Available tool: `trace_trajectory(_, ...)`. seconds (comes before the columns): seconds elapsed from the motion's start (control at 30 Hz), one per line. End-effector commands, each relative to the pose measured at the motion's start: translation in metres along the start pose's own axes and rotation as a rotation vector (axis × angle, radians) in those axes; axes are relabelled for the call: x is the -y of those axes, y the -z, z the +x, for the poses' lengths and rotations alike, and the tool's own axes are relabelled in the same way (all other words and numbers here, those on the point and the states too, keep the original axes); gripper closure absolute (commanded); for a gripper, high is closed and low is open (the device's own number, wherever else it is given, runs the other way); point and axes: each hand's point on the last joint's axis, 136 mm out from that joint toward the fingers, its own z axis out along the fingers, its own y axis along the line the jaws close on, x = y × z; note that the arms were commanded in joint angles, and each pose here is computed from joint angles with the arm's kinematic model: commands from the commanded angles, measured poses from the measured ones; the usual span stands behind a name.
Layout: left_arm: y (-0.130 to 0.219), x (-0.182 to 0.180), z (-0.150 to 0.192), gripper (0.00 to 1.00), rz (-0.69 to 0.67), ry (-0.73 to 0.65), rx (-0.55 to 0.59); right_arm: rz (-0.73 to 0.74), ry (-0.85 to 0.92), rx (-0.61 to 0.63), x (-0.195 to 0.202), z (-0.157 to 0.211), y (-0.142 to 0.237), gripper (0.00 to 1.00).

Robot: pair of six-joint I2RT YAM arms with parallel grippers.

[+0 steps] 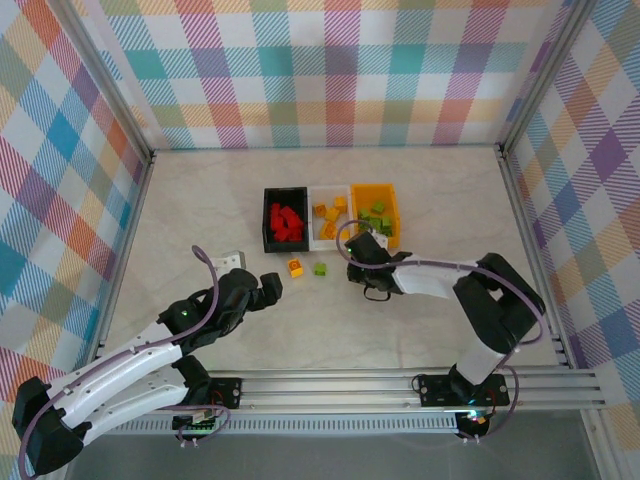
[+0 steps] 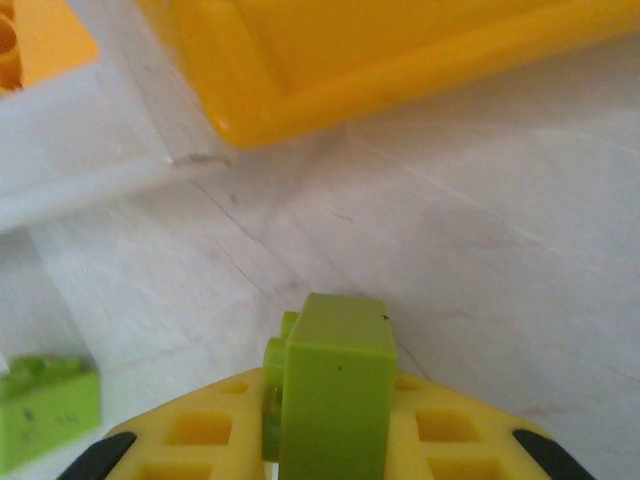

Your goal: Sort the legos into containers by color

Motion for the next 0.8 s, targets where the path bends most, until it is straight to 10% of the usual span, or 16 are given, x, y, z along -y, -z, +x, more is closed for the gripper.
trace_trajectory(0.0,-0.002,-0.005,0.004,0.0,-0.019,-0.031,-0.006,-0.057,0.036,0.059,-0.004,-0.011,0.031,0.77)
trace_trajectory(0.27,-0.005,0.001,0.001,0.0,-0.021,-0.037,-0.012,-0.092,0.101,0.192,-0.011,-0.08,0.084,0.77)
trace_trajectory(0.6,0.001,-0.002,-0.002,0.0,-0.049,-0.057,-0.024,0.004,0.056,0.184,-0.013,-0.164,0.032,0.71)
trace_trajectory(0.77,0.004,-0.006,0.001,0.0,-0.043,-0.044,-0.028,-0.05,0.118,0.181,-0.038,-0.182,0.034,0.33)
